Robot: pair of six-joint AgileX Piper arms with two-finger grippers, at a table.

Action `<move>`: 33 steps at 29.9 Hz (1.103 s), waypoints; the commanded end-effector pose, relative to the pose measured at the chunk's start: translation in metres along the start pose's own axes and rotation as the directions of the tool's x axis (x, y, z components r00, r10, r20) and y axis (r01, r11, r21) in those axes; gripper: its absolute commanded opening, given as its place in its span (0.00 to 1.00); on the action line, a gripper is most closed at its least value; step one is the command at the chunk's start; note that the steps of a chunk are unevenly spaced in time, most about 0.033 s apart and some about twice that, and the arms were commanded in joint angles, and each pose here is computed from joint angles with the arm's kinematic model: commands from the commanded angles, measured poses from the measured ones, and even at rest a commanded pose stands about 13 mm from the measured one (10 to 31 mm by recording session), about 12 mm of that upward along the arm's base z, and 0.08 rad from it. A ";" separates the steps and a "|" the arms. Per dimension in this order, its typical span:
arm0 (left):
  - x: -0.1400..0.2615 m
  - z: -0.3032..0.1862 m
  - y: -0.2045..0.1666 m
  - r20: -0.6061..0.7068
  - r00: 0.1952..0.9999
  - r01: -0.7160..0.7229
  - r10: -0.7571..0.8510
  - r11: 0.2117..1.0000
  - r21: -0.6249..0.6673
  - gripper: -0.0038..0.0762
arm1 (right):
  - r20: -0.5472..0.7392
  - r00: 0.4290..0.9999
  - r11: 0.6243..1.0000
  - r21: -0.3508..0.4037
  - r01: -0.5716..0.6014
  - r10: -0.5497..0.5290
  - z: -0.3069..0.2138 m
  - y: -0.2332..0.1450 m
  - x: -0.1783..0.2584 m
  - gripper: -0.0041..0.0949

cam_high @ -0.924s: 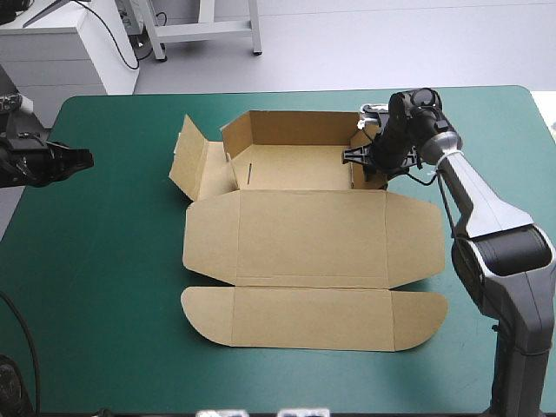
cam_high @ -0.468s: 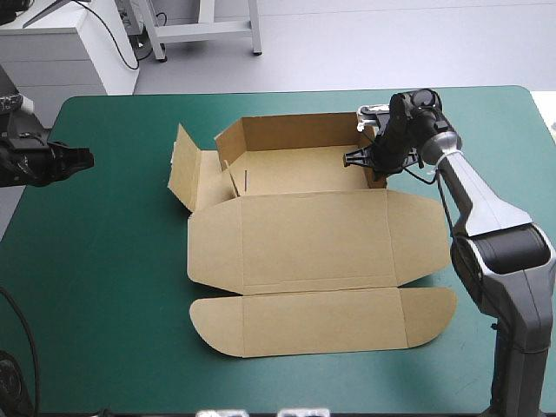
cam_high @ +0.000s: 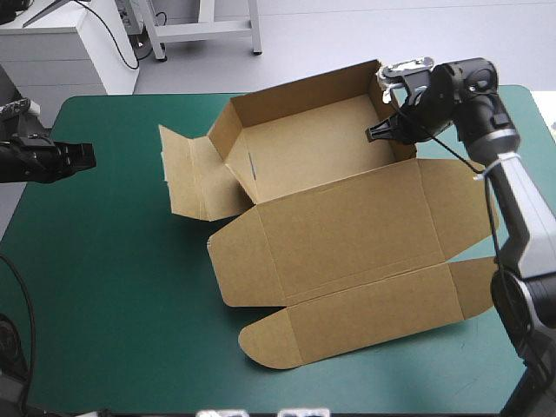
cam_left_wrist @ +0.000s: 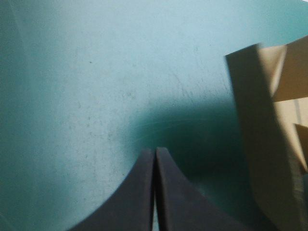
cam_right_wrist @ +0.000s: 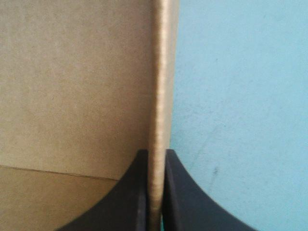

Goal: Fold the box

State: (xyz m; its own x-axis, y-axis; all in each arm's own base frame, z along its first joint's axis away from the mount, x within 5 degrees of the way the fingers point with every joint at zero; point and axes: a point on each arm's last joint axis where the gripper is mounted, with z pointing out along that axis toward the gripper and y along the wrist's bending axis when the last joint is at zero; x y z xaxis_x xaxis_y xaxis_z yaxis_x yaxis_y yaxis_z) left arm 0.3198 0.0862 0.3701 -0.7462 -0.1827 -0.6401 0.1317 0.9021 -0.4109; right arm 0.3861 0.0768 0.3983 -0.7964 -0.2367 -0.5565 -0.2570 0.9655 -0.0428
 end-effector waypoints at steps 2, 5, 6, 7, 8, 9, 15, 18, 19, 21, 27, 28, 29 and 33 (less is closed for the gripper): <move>-0.014 0.000 -0.004 0.104 0.993 0.041 -0.048 0.997 0.069 0.04 | 0.192 0.981 0.998 -0.046 0.036 -0.027 -0.083 0.004 0.003 0.02; -0.016 0.010 0.002 0.112 0.991 0.057 -0.068 0.994 0.092 0.04 | 0.249 0.968 0.997 -0.055 0.052 -0.036 -0.105 0.006 0.007 0.02; -0.017 0.013 0.005 0.113 0.990 0.069 -0.080 0.993 0.098 0.04 | 0.262 0.964 0.997 -0.053 0.059 -0.043 -0.111 0.006 0.008 0.02; -0.017 0.016 0.007 0.110 0.990 0.080 -0.092 0.991 0.106 0.04 | 0.279 0.959 0.996 -0.052 0.066 -0.049 -0.119 0.006 0.010 0.02; -0.017 0.019 0.008 0.108 0.989 0.089 -0.101 0.990 0.113 0.04 | 0.289 0.956 0.996 -0.059 0.066 -0.046 -0.123 0.007 0.011 0.02; -0.017 0.022 0.010 0.103 0.988 0.100 -0.113 0.987 0.124 0.04 | 0.302 0.952 0.995 -0.074 0.068 -0.043 -0.130 0.009 0.013 0.02; -0.012 0.047 0.002 0.066 0.981 0.162 -0.184 0.954 0.253 0.04 | 0.400 0.916 0.966 -0.228 0.126 -0.025 -0.155 0.025 0.016 0.02; -0.008 0.065 -0.019 0.040 0.988 0.132 -0.149 0.952 0.275 0.04 | 0.437 0.900 0.962 -0.243 0.124 -0.006 -0.155 0.026 0.011 0.02; -0.008 0.071 -0.028 0.034 0.990 0.122 -0.137 0.951 0.284 0.04 | 0.439 0.899 0.961 -0.249 0.117 0.004 -0.153 0.027 0.010 0.02; -0.006 0.081 -0.046 0.024 0.994 0.093 -0.105 0.950 0.297 0.04 | 0.432 0.902 0.961 -0.254 0.108 0.013 -0.147 0.026 0.007 0.02; -0.005 0.090 -0.087 0.027 0.997 0.057 -0.071 0.934 0.351 0.04 | 0.428 0.904 0.975 -0.205 0.084 0.012 -0.120 0.020 -0.005 0.02; -0.006 0.087 -0.090 0.030 0.997 0.054 -0.070 0.929 0.365 0.04 | 0.431 0.902 0.981 -0.180 0.067 0.017 -0.115 0.017 -0.008 0.02; -0.007 0.085 -0.092 0.032 0.997 0.056 -0.073 0.925 0.377 0.04 | 0.428 0.904 0.986 -0.157 0.052 0.020 -0.109 0.014 -0.010 0.02; -0.009 0.068 -0.103 0.068 0.995 0.038 -0.071 0.913 0.406 0.04 | 0.400 0.916 0.992 -0.127 0.015 0.038 -0.090 0.010 -0.015 0.02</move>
State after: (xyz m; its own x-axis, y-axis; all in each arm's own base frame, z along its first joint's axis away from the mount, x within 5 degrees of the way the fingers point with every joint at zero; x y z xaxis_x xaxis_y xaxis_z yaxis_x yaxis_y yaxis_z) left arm 0.3735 -0.0244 0.3282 -0.7822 -0.2183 -0.5835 0.2825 0.7105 -0.6445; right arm 0.3514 0.0838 0.4587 -0.6108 -0.1978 -0.7667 -0.3663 0.9291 0.0521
